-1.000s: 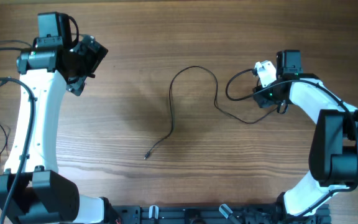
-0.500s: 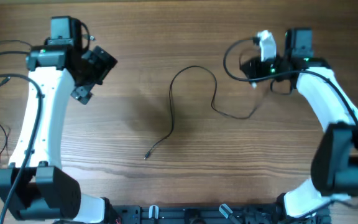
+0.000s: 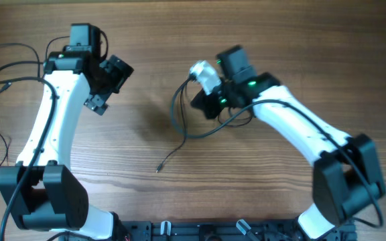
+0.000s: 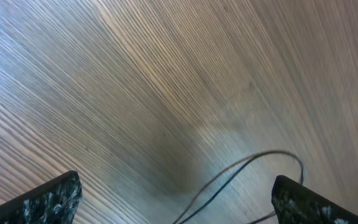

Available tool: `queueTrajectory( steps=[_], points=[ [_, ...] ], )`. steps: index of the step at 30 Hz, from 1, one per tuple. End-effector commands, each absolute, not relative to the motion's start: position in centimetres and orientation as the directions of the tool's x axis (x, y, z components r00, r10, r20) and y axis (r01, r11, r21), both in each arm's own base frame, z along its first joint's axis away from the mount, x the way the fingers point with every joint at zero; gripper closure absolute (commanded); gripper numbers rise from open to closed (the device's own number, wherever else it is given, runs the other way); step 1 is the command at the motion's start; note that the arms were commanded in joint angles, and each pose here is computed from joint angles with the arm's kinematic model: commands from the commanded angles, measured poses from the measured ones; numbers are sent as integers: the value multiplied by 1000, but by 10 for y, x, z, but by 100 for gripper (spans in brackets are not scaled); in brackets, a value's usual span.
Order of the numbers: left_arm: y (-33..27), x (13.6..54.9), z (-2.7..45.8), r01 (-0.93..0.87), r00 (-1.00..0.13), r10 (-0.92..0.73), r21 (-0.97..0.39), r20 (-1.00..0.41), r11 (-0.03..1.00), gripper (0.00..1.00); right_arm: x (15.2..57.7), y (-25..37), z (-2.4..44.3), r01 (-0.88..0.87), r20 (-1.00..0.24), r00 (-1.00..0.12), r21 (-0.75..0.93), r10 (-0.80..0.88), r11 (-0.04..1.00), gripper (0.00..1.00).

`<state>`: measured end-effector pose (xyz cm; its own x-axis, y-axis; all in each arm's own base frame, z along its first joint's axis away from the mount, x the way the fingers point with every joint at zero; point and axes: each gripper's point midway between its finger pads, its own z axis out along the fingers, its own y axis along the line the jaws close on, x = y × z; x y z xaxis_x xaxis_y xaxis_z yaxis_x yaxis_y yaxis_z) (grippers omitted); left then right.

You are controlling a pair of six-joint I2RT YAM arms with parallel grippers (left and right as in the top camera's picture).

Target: Untangle cables

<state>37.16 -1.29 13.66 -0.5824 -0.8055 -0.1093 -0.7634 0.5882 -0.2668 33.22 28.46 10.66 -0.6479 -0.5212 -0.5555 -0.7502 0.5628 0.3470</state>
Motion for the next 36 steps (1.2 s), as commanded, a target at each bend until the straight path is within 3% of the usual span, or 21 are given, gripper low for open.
queueTrajectory(
  steps=[1,3,5,6,8,9,11,13,15,23,36],
  points=[
    [17,369,132,-836,-479,-872,-250,-100,488,0,305,306,67,-744,-458,-667,375,-588,553,95],
    [28,367,132,-864,-428,-899,-250,-91,436,0,291,321,59,-772,-453,-635,373,-625,514,93],
    [35,366,131,-873,-412,-907,-248,-86,420,0,291,329,52,-794,-460,-607,315,-648,521,77],
    [35,364,131,-875,-412,-907,-243,-84,419,0,294,329,51,-798,-465,-599,284,-652,531,62],
    [34,362,130,-876,-414,-907,-236,-79,421,0,297,331,58,-795,-477,-601,279,-641,539,15],
    [33,362,130,-876,-416,-906,-233,-77,422,0,300,331,64,-787,-482,-610,282,-629,548,0],
    [33,361,130,-876,-417,-906,-231,-76,423,0,310,327,77,-774,-492,-620,257,-612,578,0],
    [29,361,129,-873,-426,-902,-229,-75,431,0,341,303,84,-623,-481,-733,192,-481,758,0],
    [25,362,128,-868,-437,-896,-227,-73,442,0,362,278,85,-451,-468,-822,188,-324,873,0],
    [11,362,126,-847,-481,-871,-206,-100,491,0,386,213,45,-168,-372,-920,86,-125,982,0],
    [12,362,126,-847,-481,-868,-194,-119,496,0,345,238,25,-179,-184,-974,248,-135,952,1]
  ],
)
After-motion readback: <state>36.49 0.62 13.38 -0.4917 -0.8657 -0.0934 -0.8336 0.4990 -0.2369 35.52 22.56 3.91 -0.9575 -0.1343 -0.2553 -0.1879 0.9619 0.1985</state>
